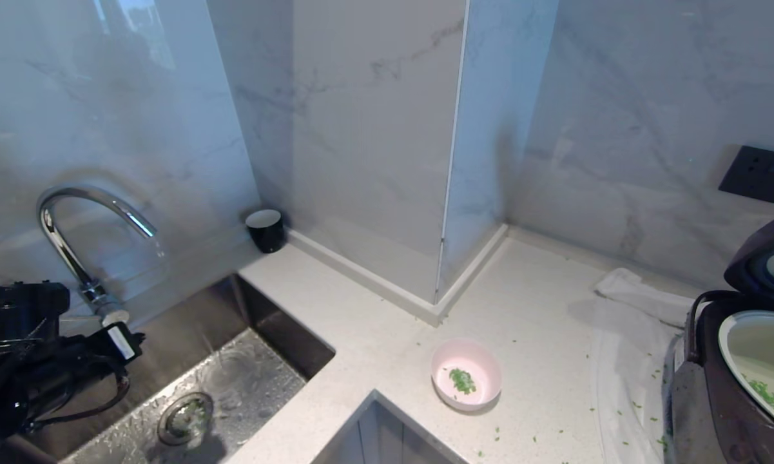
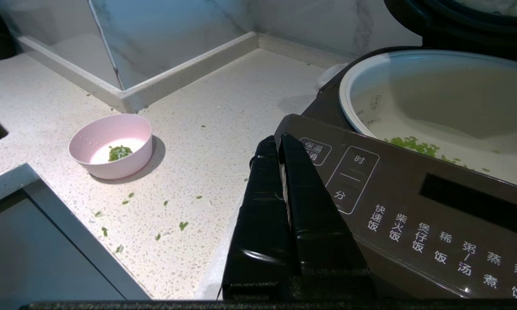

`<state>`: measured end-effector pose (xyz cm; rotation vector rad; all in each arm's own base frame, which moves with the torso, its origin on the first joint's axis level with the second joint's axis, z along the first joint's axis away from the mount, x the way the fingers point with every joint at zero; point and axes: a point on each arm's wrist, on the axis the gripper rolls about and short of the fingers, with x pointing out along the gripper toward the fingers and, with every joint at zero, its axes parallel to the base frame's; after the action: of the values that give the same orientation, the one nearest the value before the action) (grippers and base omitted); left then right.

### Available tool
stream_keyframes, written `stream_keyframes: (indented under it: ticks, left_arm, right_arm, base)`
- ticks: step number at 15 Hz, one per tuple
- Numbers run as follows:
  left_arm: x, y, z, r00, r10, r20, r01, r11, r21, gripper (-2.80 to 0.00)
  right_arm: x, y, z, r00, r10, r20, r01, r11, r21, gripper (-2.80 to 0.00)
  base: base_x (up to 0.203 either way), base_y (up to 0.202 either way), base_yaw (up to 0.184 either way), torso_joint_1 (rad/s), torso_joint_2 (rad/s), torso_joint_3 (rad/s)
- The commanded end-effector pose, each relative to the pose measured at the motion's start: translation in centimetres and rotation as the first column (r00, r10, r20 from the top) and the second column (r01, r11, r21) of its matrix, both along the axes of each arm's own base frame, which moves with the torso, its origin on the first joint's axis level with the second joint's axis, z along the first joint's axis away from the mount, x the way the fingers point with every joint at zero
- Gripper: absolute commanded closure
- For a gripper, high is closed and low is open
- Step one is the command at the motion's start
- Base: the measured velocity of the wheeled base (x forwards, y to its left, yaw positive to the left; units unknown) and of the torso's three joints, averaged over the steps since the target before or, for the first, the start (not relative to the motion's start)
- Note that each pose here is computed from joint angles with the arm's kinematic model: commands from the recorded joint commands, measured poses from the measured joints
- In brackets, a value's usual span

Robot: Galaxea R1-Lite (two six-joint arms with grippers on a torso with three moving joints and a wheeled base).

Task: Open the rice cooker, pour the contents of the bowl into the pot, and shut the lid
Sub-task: Turn on the tap, then pick up the bowl on the table

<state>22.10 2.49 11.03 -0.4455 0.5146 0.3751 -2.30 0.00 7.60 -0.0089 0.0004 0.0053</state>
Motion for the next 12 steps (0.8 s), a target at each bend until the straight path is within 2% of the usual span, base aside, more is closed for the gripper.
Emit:
stream_keyframes:
  ticks: [1,3,5,9,12]
  left_arm:
    - [-1.3,-2.4,1.3,0.992,-0.112,0.057,0.112,0.994,0.001,0.00]
    - [-1.7,-5.2,1.9,0.967,-0.245,0.063,0.246,0.969,-0.003,0.00]
    - [-1.0,-7.6,3.8,0.936,-0.340,0.095,0.341,0.940,0.000,0.00]
    - [2.0,-12.4,7.9,0.874,-0.470,0.123,0.475,0.880,-0.011,0.00]
    - [3.7,-16.3,8.5,0.827,-0.555,0.091,0.558,0.829,-0.018,0.00]
  right_arm:
    - [0.0,0.0,0.0,1.000,0.001,0.000,-0.001,1.000,0.000,0.00]
    - [0.0,0.0,0.0,1.000,0.001,0.000,-0.001,1.000,0.000,0.00]
    - [0.0,0.0,0.0,1.000,0.001,0.000,-0.001,1.000,0.000,0.00]
    - [0.0,0.0,0.0,1.000,0.001,0.000,-0.001,1.000,0.000,0.00]
    - [0.0,0.0,0.0,1.000,0.001,0.000,-0.001,1.000,0.000,0.00]
  base:
    - [0.000,0.000,0.000,0.000,0.00,0.000]
    - [0.000,0.000,0.000,0.000,0.00,0.000]
    - [0.000,0.000,0.000,0.000,0.00,0.000]
    - [0.000,0.000,0.000,0.000,0.00,0.000]
    - [0.000,0.000,0.000,0.000,0.00,0.000]
